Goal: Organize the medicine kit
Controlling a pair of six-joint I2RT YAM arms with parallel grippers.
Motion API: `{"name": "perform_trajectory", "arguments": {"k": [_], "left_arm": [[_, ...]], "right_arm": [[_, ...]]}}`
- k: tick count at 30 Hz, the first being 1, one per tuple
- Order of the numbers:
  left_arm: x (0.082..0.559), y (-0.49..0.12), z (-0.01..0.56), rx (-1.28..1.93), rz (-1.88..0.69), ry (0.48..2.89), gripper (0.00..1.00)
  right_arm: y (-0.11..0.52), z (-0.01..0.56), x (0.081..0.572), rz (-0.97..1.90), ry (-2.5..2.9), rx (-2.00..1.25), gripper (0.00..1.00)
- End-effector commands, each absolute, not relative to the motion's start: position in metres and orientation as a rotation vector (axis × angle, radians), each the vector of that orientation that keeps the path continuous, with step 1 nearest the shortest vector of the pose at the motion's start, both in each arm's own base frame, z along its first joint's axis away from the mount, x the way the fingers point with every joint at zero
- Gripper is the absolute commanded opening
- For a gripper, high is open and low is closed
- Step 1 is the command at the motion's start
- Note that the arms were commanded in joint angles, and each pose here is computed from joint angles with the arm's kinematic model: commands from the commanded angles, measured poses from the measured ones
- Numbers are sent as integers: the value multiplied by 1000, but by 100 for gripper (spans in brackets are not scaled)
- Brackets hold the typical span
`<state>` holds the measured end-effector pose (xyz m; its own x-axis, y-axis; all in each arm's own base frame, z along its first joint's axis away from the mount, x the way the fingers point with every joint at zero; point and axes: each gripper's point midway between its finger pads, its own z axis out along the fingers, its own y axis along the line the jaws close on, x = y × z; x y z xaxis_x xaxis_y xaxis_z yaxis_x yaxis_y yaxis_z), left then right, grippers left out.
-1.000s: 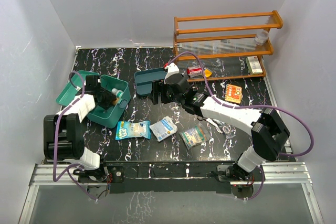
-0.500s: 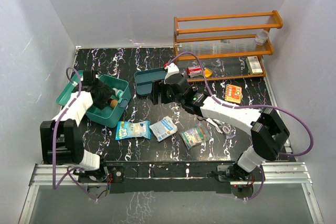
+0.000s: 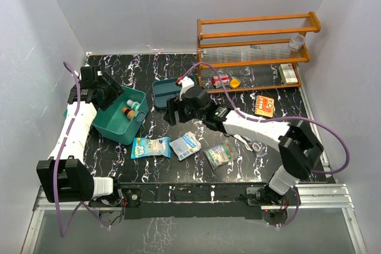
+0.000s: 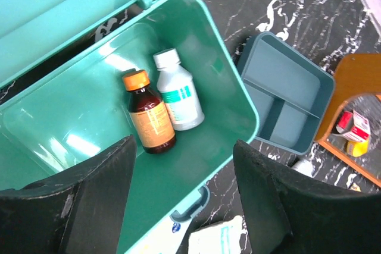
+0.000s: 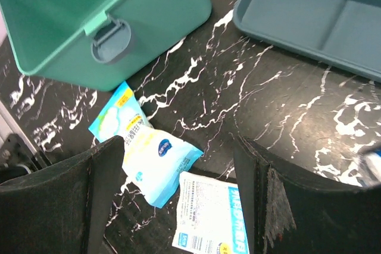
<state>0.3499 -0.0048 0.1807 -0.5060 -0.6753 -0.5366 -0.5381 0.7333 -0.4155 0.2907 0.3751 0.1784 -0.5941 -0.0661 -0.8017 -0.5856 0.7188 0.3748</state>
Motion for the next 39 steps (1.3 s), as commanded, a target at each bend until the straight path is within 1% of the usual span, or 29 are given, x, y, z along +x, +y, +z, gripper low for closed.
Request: {"name": "perform_trajectory", "arguments": {"k": [1, 8, 13, 19, 25, 28, 32, 38, 39], "left_arm": [[344, -17, 223, -767, -345, 2209, 65], [343, -41, 269, -604, -520, 2123, 67], [339, -53, 302, -488, -598, 2033, 68], [329, -56, 329, -402, -617, 1931, 69], [326, -53, 336, -393, -594, 1898, 70], [327, -54, 334, -395, -597, 1906, 71], [327, -54, 335, -394, -600, 1903, 71], [329, -55, 334, -398, -608, 1903, 71], [329, -55, 333, -400, -610, 1904, 71]], "right_arm": [[406, 170, 277, 858, 2040, -680, 71], [446, 120, 247, 835, 2069, -948, 69], [464, 99, 244, 804, 2089, -1011, 67], [466, 77, 254, 738, 2128, -999, 65], [460, 51, 252, 695, 2180, -1019, 63], [453, 39, 248, 672, 2211, -1033, 58], [444, 31, 243, 658, 2235, -1039, 45], [439, 34, 237, 679, 2225, -1042, 15], [439, 37, 238, 682, 2217, -1037, 12]]}}
